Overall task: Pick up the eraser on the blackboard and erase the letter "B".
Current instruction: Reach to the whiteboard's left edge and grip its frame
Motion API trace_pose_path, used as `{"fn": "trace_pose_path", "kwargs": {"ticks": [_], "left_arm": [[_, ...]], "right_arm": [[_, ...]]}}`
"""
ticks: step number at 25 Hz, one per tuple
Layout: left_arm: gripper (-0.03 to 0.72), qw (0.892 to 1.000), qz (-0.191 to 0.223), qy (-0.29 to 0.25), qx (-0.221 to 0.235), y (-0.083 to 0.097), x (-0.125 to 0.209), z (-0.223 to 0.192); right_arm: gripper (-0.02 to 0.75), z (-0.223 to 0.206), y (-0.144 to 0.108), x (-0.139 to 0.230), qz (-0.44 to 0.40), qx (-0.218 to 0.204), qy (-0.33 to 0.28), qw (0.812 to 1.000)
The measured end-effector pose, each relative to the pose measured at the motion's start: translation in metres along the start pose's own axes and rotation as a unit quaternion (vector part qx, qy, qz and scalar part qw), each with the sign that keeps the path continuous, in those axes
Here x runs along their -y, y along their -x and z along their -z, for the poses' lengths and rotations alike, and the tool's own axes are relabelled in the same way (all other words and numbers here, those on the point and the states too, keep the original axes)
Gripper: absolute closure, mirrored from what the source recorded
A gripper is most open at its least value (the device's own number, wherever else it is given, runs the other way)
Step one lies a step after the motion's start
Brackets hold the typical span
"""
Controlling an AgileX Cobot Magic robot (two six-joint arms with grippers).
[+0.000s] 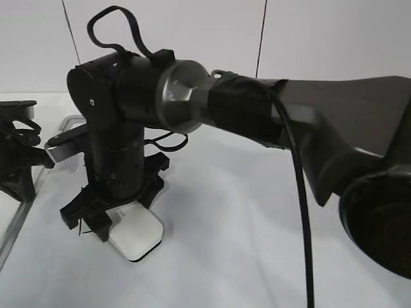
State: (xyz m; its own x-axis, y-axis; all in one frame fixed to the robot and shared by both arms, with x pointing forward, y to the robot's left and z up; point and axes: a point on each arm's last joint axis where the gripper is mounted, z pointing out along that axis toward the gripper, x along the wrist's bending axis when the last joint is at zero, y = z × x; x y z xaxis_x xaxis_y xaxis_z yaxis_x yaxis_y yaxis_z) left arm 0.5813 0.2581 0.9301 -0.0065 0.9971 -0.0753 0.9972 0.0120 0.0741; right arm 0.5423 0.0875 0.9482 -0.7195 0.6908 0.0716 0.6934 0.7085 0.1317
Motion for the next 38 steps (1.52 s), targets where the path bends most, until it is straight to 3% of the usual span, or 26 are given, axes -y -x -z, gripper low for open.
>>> {"fn": "trace_pose_path", "kwargs": {"ticks": [7,16,28,38], "left_arm": [[0.667,1.000,0.000,-0.004,0.000,0.000,0.001,0.000],[0.666,1.000,0.001,-0.006,0.000,-0.001,0.001,0.000],[0.664,1.000,0.001,-0.013,0.000,0.000,-0.001,0.001],[0.663,1.000,0.002,-0.012,0.002,0.001,-0.003,0.002]], "right_arm": [[0.181,-0.002,-0.029,0.004,0.036,0.001,-0.002,0.999],[0.181,-0.003,-0.033,0.005,0.042,0.004,-0.002,0.999],[0.182,-0.005,-0.066,0.012,0.081,0.002,-0.004,0.997],[0.183,-0.006,-0.053,0.008,0.049,0.009,-0.002,0.999]]}}
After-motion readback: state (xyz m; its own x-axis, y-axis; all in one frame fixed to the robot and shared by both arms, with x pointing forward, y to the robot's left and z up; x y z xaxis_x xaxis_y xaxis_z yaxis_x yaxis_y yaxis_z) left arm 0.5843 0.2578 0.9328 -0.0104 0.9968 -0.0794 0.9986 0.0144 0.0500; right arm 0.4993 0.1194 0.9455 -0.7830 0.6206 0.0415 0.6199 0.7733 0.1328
